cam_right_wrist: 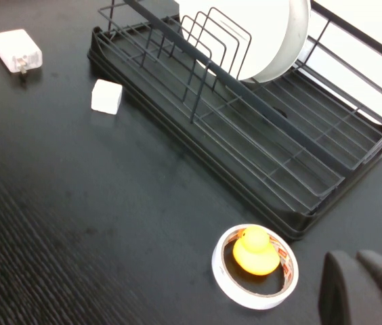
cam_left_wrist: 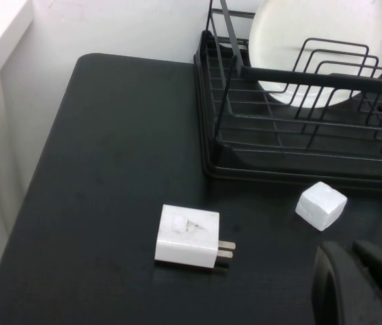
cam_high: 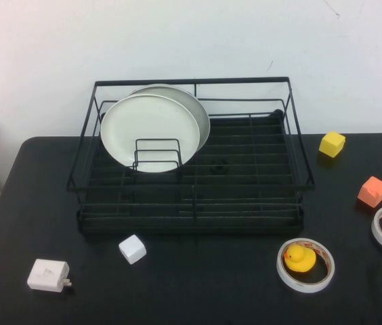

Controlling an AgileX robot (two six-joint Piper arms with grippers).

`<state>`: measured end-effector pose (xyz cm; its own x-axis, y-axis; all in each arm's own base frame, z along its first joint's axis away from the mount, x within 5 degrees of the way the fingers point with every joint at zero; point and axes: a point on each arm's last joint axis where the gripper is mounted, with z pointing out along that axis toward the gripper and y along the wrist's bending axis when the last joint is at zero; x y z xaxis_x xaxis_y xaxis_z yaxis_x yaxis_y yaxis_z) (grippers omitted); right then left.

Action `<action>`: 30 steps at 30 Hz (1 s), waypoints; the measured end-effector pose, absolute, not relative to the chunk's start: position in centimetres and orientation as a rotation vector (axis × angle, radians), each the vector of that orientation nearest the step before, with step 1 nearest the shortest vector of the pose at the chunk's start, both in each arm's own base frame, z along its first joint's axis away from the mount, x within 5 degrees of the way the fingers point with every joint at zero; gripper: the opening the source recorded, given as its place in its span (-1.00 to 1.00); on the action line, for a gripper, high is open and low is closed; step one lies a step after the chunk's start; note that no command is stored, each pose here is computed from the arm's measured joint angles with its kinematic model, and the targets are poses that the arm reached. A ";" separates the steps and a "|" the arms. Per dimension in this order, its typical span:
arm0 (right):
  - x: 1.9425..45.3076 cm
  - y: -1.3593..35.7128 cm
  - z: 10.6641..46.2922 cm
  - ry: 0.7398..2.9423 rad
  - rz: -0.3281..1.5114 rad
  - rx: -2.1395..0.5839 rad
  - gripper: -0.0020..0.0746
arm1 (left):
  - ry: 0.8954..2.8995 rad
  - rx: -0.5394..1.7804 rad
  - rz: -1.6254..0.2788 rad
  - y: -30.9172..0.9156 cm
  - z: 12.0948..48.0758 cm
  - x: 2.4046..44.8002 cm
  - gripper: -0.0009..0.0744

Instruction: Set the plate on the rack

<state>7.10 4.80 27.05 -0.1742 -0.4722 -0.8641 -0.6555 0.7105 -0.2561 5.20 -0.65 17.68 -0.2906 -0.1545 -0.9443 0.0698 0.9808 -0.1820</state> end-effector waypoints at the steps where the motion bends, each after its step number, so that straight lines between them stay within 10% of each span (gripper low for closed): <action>1: 7.1 4.8 27.0 1.821 0.209 -0.886 -0.95 | 1.853 -0.060 -0.218 -0.6 17.7 5.2 -0.98; 30: 5.5 3.0 24.6 1.742 -0.020 -0.641 -0.95 | 1.853 -0.059 -0.217 -0.6 17.7 5.2 -0.98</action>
